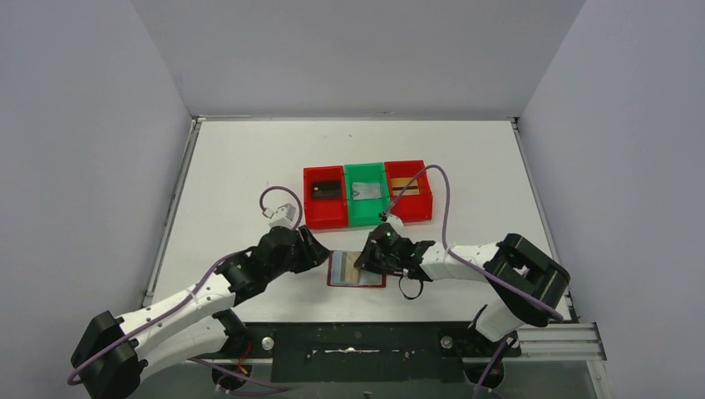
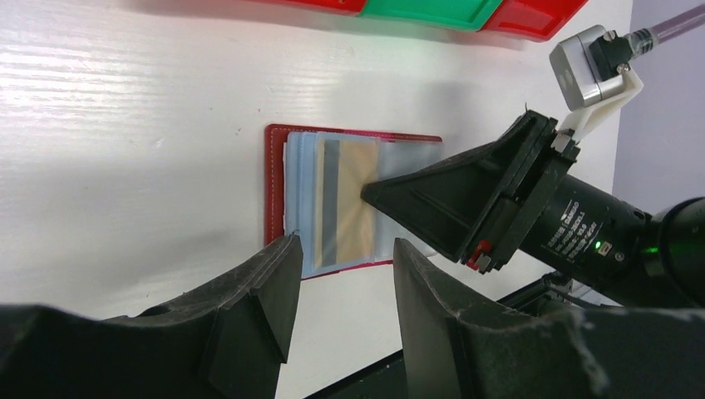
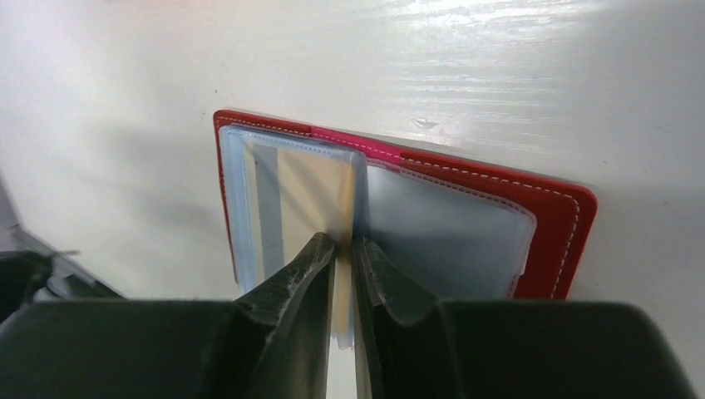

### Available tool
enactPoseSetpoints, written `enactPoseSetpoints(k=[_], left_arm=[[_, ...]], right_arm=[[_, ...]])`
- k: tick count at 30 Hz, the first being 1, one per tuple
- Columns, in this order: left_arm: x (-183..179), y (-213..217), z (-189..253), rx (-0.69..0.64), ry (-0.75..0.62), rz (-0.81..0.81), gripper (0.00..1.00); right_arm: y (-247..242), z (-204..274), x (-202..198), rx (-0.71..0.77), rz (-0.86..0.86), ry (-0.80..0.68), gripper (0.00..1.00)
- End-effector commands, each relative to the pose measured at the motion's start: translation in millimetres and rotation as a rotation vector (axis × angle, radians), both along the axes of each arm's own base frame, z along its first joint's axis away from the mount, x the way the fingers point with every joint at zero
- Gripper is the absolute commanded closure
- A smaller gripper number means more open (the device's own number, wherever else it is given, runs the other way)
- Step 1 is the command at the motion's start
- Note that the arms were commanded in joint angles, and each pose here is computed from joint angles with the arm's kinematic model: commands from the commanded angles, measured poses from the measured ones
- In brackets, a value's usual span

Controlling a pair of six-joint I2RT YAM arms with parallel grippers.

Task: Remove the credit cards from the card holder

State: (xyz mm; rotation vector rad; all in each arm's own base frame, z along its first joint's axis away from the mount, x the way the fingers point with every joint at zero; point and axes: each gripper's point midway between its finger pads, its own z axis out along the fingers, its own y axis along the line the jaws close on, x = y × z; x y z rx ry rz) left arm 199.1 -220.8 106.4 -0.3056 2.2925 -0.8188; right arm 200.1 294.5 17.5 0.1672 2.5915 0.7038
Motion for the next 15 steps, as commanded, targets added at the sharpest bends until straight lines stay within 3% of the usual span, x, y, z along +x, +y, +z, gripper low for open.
enactPoseSetpoints(k=[1, 4, 15], left_arm=[[-1, -19, 10, -0.087, -0.001, -0.058, 0.56], [1, -32, 7, -0.112, 0.009, -0.094, 0.56], [2, -53, -3, -0.134, 0.039, -0.170, 0.56]], right_arm=[[2, -6, -2, 0.173, -0.012, 0.072, 0.97], [0, -8, -2, 0.286, -0.040, 0.095, 0.99], [-14, -20, -11, 0.451, -0.080, 0.158, 1.00]])
